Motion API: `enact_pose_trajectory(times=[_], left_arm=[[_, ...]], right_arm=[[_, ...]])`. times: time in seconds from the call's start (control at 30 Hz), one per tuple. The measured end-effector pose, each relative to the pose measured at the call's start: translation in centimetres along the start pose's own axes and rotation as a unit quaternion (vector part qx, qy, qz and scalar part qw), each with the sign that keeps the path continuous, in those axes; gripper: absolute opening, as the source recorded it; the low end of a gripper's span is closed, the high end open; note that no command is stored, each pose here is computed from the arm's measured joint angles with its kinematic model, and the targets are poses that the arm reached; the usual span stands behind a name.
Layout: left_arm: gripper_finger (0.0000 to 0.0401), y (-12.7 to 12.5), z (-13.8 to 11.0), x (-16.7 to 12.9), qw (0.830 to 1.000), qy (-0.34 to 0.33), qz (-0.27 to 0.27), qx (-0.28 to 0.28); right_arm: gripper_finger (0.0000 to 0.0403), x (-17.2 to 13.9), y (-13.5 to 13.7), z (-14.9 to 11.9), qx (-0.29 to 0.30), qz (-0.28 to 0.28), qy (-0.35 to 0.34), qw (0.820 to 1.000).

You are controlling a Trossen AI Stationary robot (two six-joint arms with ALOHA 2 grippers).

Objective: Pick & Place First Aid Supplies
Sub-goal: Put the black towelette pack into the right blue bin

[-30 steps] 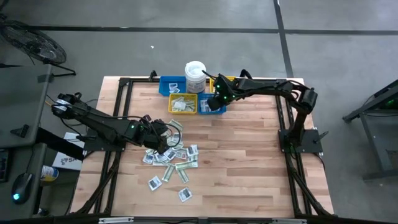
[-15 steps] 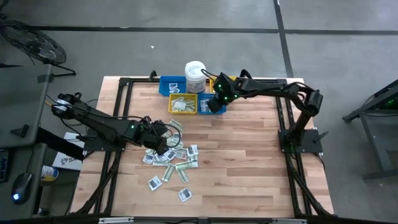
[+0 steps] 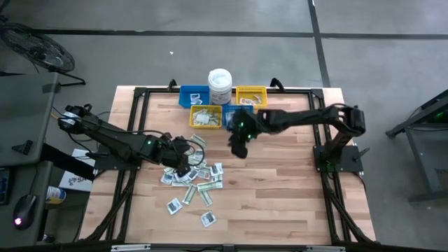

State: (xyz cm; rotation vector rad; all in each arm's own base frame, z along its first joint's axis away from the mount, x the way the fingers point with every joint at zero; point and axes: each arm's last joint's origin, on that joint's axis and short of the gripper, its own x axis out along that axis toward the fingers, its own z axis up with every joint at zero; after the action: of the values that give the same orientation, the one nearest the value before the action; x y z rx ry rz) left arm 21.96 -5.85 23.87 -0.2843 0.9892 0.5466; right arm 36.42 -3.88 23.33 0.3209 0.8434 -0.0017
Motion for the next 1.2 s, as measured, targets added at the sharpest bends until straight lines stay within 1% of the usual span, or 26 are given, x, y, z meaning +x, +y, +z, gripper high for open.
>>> enact_pose_trajectory(times=[0.1,0.2,0.33,0.43,0.57,0.63,0.7,0.83,0.97,1.07,1.2], left_arm=[[0.0206,-0.4,0.1,0.1,1.000,0.012,-0.028,-0.005],[0.0206,-0.7,-0.1,0.2,0.998,0.038,-0.053,-0.016],[0.0206,-1.1,-0.6,0.1,0.991,0.089,-0.088,-0.049],[0.0206,-1.8,-1.8,-0.5,0.986,0.122,-0.100,-0.061],[0.0206,-3.1,-4.2,-1.9,0.981,0.146,-0.102,-0.076],[0.0206,-3.8,-5.3,-2.6,0.979,0.147,-0.105,-0.098],[0.0206,-4.4,-6.5,-3.2,0.974,0.157,-0.106,-0.126],[0.0206,-5.7,-8.8,-3.5,0.963,0.181,-0.086,-0.183],[0.0206,-7.2,-10.7,-2.7,0.947,0.215,-0.056,-0.231],[0.0206,-8.4,-11.4,-1.5,0.942,0.229,-0.054,-0.238],[0.0206,-9.6,-12.0,0.0,0.945,0.230,-0.054,-0.227]], right_arm=[[0.0114,0.5,2.5,-0.5,-0.054,0.009,0.003,0.998],[0.0114,0.7,4.3,-1.1,-0.076,-0.012,0.003,0.997],[0.0114,0.9,5.5,-1.7,-0.051,-0.025,0.011,0.998],[0.0114,0.9,5.6,-2.4,-0.021,-0.033,0.044,0.998],[0.0114,0.3,5.5,-3.8,-0.017,-0.064,0.110,0.992],[0.0114,0.1,5.5,-4.3,-0.019,-0.078,0.132,0.988],[0.0114,0.0,5.7,-5.1,-0.024,-0.078,0.143,0.986],[0.0114,-0.5,6.1,-6.9,-0.013,-0.079,0.138,0.987],[0.0114,-1.8,6.5,-8.3,0.011,-0.081,0.099,0.992],[0.0114,-2.9,7.0,-9.2,0.009,-0.077,0.077,0.994],[0.0114,-4.3,7.4,-10.0,0.009,-0.075,0.049,0.996]])
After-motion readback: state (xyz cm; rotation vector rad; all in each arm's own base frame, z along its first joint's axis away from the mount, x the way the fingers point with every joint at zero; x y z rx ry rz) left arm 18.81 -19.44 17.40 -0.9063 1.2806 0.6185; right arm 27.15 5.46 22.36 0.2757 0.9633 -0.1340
